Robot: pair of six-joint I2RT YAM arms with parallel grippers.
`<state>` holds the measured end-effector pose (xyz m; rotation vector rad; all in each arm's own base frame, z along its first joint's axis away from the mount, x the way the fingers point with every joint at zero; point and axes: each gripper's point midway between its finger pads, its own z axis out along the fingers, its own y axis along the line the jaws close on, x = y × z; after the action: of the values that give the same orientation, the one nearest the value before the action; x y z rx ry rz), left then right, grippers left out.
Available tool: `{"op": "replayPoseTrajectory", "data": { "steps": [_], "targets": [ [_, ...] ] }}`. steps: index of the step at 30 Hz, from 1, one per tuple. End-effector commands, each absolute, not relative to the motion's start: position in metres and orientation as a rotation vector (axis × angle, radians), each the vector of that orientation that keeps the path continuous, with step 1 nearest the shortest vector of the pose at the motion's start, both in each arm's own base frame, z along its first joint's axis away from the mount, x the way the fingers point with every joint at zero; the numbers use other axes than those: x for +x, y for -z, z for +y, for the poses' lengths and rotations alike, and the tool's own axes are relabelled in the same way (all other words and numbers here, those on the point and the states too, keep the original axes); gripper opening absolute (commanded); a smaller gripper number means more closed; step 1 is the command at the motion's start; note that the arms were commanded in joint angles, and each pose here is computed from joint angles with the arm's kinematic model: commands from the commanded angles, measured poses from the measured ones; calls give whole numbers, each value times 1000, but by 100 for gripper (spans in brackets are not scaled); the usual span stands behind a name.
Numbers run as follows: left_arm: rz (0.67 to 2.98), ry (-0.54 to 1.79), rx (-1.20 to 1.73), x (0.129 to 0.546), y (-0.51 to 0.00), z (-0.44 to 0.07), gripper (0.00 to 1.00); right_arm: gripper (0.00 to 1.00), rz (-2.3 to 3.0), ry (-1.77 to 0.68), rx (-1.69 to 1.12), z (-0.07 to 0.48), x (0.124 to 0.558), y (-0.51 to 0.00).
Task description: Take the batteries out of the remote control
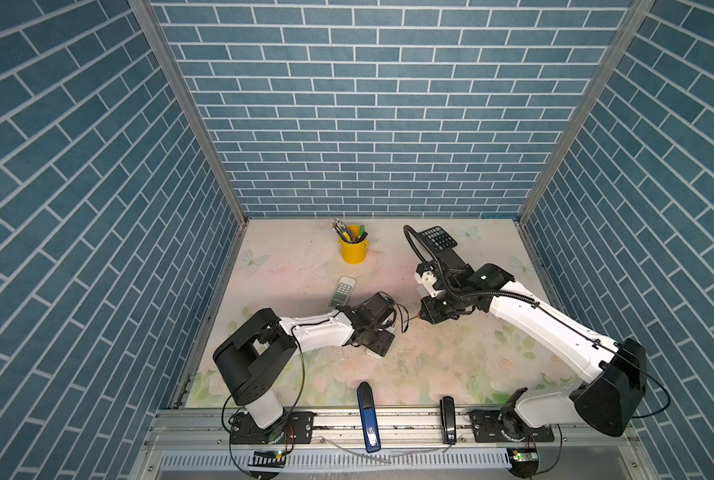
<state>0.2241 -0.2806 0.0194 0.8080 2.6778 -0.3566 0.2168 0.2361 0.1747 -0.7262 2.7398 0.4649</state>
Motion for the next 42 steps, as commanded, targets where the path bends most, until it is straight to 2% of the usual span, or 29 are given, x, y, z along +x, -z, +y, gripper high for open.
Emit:
{"op": "replayPoseTrajectory", "data": {
  "steps": [1,7,11,15,42],
  "targets": [
    [2909,170,853,182,26,-231,70,0,2692,-503,-773,245,223,-183],
    [2926,192,842,173,32,-225,62,0,2699,-510,-770,245,223,-181],
    [2900,204,840,176,31,-227,50,0,2710,-510,-769,246,223,-174],
    [2888,226,850,177,32,-230,45,0,2718,-496,-761,247,226,-169],
    [2886,266,867,173,35,-232,43,0,2739,-515,-784,260,233,-155]
  ]
}}
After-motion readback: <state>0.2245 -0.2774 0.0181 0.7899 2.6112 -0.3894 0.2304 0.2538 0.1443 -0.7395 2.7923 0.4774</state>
